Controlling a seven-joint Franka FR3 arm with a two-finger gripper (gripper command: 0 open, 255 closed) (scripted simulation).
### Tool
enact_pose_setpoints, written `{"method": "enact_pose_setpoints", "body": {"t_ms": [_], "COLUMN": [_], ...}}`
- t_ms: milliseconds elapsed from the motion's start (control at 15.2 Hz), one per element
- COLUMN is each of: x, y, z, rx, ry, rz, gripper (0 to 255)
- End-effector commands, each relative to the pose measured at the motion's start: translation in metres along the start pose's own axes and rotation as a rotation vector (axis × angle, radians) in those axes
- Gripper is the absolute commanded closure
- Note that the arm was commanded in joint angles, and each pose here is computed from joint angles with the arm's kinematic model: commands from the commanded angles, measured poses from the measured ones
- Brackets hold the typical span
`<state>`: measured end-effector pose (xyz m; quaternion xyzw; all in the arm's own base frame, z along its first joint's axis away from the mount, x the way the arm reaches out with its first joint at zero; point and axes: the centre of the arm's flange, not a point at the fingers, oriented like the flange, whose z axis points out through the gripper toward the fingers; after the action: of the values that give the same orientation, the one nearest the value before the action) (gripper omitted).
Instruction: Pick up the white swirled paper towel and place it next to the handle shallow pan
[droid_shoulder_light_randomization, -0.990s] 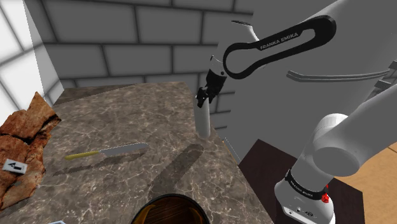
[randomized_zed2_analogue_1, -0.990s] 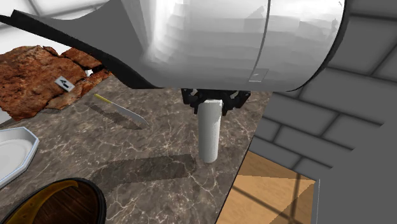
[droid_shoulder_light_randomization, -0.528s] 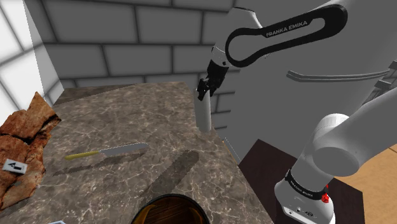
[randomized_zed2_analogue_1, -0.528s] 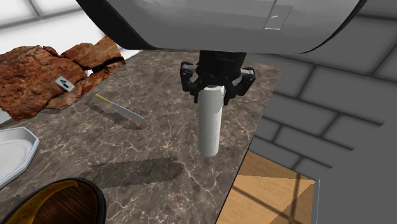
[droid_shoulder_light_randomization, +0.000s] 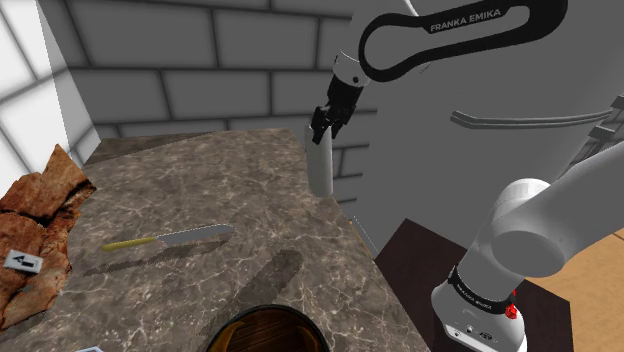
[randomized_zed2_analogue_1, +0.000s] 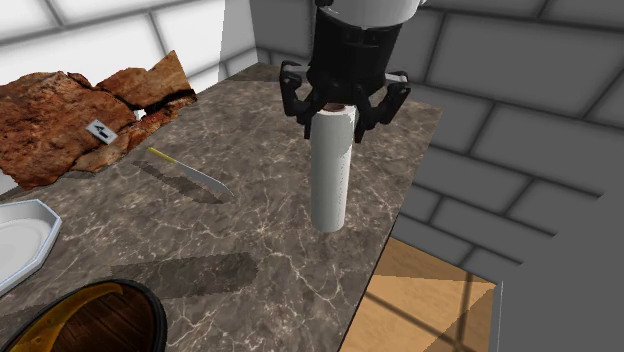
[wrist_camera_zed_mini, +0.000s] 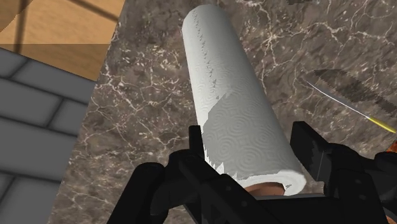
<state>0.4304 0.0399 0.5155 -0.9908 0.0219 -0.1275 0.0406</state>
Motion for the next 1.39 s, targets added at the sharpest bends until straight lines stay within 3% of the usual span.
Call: {"method": "enact_pose_setpoints", "body": {"t_ms": [0,1320], "x": [0.003,0.030], "y": [-0.001,-0.010], "z": [-0.011,-0.112], "rx": [0.000,0.000], "ry": [0.000,0.000], "rz": [0.000,0.000], "gripper": [255,255]}}
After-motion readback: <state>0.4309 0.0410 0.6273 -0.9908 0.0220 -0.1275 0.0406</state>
